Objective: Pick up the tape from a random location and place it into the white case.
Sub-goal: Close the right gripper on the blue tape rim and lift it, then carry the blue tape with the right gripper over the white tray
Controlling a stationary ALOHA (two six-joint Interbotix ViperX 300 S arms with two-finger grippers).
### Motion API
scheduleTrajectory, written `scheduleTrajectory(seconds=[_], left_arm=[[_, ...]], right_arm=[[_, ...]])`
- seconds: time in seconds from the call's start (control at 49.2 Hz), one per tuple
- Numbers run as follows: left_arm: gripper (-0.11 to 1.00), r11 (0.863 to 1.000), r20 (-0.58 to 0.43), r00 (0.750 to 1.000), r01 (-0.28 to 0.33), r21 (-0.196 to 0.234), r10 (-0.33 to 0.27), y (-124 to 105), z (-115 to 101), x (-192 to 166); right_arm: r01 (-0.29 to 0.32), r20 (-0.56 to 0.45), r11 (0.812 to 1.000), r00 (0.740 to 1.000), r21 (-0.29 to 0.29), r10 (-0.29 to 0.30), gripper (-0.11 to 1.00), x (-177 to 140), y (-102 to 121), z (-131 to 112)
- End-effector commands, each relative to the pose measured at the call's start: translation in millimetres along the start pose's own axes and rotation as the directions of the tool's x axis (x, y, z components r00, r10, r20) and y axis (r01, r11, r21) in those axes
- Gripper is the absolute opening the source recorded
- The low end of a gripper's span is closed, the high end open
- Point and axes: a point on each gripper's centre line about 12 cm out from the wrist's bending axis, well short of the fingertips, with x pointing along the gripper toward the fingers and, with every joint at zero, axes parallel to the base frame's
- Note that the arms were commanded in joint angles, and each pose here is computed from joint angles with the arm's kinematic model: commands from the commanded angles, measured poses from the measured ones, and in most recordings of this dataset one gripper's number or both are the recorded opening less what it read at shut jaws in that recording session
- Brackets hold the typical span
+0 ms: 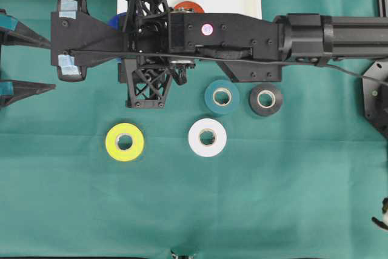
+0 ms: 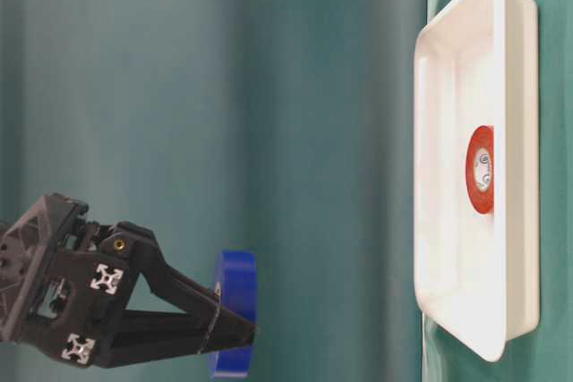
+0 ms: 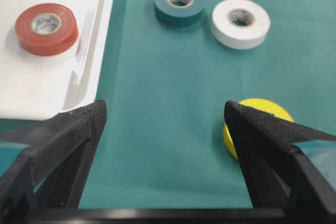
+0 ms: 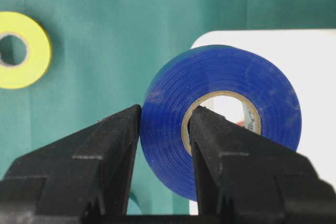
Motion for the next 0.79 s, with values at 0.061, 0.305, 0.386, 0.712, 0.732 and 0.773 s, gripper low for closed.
scheduleTrajectory(seconds=[0.061, 0.305, 0.386, 0.712, 0.732, 0.773], left_arm=[[0.98, 1.000, 0.003, 1.000, -0.002, -0.004, 0.002, 0.4, 3.0, 1.2], [0.98, 1.000, 0.003, 1.000, -0.002, -0.004, 0.002, 0.4, 2.6, 1.1], [0.98, 1.000, 0.002, 1.000, -0.003, -0.004, 0.003, 0.4, 2.4, 1.3], [0.98, 1.000, 0.003, 1.000, -0.002, -0.004, 0.002, 0.4, 2.6, 1.1], [0.98, 1.000, 0.002, 1.000, -0.003, -0.004, 0.003, 0.4, 1.9, 1.2], [0.98, 1.000, 0.002, 1.000, -0.003, -0.003, 0.003, 0.5, 1.9, 1.2]], right_arm=[[-0.014, 0.101, 1.000, 0.995, 0.016, 0.012, 0.32, -42.4, -5.2, 10.9], [-0.013, 0.107, 1.000, 0.994, 0.017, 0.011, 0.32, -43.7, -6.3, 12.0], [-0.014, 0.109, 1.000, 0.994, 0.016, 0.012, 0.32, -43.9, -5.5, 12.1], [-0.016, 0.119, 1.000, 0.993, 0.016, 0.014, 0.32, -44.0, -5.3, 13.3], [-0.015, 0.119, 1.000, 0.993, 0.017, 0.013, 0.32, -43.9, -6.0, 13.4], [-0.015, 0.119, 1.000, 0.993, 0.017, 0.013, 0.32, -43.9, -6.0, 13.4]])
